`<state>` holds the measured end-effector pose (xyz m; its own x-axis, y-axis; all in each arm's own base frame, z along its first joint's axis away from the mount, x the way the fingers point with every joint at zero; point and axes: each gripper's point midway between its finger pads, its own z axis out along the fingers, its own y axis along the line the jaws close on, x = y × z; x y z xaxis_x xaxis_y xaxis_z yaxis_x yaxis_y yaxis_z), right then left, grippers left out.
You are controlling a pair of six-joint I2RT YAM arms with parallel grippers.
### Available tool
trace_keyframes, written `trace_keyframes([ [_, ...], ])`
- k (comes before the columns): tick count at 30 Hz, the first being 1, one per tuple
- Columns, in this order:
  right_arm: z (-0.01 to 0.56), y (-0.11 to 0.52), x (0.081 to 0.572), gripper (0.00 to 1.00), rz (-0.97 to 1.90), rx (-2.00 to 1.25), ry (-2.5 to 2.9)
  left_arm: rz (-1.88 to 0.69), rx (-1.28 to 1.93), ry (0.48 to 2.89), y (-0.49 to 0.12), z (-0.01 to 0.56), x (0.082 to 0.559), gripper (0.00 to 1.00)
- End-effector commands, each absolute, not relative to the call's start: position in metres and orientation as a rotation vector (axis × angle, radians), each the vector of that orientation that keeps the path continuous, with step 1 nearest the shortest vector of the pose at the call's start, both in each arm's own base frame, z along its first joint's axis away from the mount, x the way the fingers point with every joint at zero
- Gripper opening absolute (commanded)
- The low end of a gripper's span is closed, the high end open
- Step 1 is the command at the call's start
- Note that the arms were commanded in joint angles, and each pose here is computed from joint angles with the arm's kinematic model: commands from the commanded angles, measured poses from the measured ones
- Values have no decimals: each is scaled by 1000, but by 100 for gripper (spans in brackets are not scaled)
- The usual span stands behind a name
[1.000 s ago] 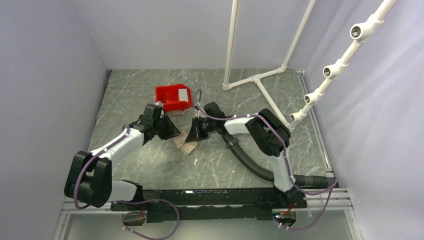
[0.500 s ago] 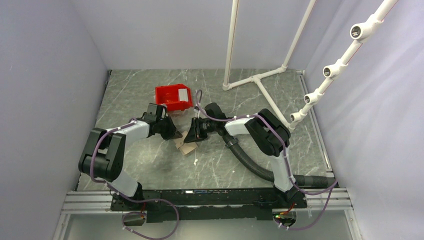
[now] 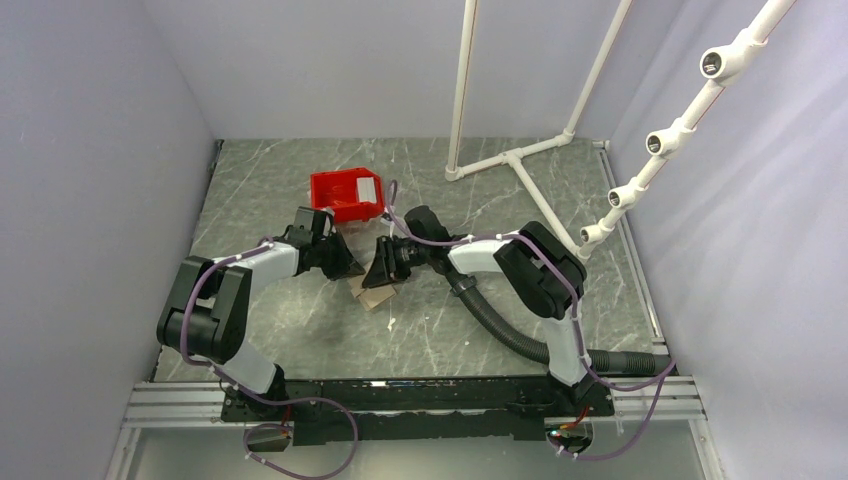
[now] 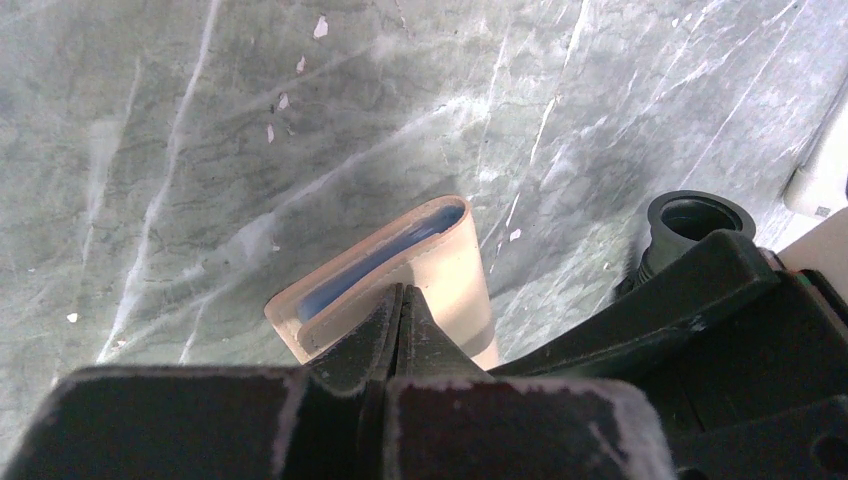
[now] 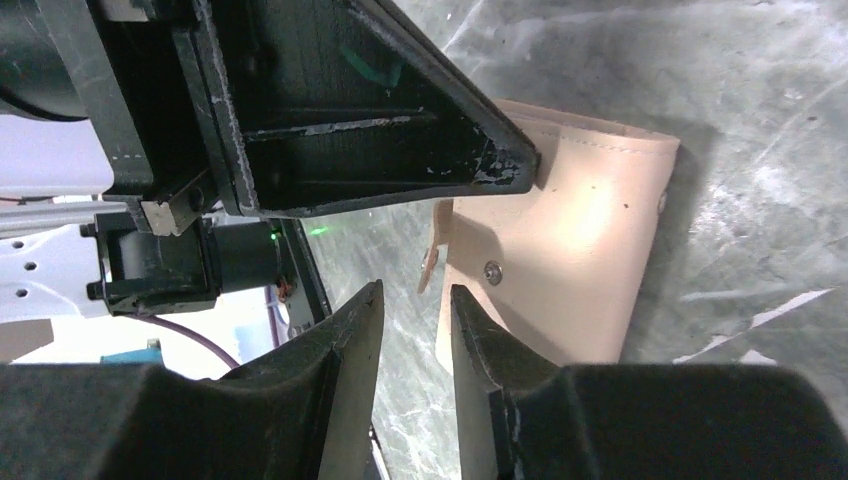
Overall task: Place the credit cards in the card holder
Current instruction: Close the card holder at the center of the board.
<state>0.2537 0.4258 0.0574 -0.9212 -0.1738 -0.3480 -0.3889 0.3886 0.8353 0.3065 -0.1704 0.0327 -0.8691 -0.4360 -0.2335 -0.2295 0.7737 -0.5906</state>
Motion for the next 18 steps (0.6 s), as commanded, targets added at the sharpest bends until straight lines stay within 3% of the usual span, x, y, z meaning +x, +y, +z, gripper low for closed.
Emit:
trace_keyframes([
  [1, 78, 429, 255, 34, 1534, -555, 2369, -702, -502, 2662, -158, 15, 292, 0],
  [18, 69, 440, 264, 24, 1520, -546, 2397, -714, -489, 2655, -159, 17, 291, 0],
])
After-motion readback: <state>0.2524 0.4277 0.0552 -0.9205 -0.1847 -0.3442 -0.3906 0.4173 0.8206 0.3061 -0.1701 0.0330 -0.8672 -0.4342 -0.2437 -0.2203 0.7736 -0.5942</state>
